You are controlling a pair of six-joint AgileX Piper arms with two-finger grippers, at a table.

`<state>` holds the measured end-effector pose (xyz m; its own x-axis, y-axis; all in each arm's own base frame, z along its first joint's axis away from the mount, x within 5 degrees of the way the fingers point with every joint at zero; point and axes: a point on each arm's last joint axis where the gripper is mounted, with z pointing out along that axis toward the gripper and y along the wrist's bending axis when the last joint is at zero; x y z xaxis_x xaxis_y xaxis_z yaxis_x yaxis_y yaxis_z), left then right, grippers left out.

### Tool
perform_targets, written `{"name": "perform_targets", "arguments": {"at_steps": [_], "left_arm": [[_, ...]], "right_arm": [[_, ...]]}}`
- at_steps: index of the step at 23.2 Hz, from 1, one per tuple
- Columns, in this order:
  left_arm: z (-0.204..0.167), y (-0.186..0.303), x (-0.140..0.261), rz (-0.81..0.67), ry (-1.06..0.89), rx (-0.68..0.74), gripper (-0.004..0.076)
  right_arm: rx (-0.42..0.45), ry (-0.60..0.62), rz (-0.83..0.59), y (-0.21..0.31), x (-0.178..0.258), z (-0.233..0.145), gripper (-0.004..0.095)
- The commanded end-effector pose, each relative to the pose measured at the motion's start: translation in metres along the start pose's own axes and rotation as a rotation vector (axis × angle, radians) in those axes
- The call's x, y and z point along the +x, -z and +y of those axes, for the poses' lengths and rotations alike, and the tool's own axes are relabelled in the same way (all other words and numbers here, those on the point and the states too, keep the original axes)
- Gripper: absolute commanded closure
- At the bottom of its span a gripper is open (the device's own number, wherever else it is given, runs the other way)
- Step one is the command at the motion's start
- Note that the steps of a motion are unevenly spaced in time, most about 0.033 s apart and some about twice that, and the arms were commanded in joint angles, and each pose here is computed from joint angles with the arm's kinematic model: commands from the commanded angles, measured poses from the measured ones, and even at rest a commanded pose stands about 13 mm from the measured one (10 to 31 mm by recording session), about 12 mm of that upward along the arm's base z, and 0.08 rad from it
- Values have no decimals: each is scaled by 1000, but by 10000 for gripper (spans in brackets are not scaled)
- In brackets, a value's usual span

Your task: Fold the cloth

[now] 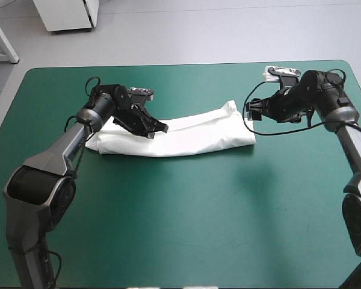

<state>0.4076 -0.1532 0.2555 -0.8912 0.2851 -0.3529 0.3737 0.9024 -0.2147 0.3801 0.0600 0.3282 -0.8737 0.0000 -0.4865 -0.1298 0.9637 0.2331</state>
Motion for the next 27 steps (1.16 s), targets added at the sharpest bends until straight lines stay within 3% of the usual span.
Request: {"name": "perform_targets", "arguments": {"at_steps": [1,11,16,18,20,24,27], "left_arm": [[-19,15,-8,-89,-18,32,733],[-19,-40,-5,2,-11,42,733],[-18,-48,-3,25,-5,45,733],[-19,-48,-3,22,5,58,733],[-19,-49,-3,23,6,59,733],[-24,-51,-3,29,5,71,733],[-28,-52,-3,25,-8,70,733]], "right_arm": [[-38,5,-28,3,-6,0,144],[-132,-20,74,-65,-5,-7,144],[-224,-73,94,-103,-3,-7,171],[-259,-90,99,-111,-2,-5,241],[-269,-70,101,-115,-1,2,379],[-302,-41,84,-111,-2,7,908],[-309,-32,48,-94,-6,12,923]]}}
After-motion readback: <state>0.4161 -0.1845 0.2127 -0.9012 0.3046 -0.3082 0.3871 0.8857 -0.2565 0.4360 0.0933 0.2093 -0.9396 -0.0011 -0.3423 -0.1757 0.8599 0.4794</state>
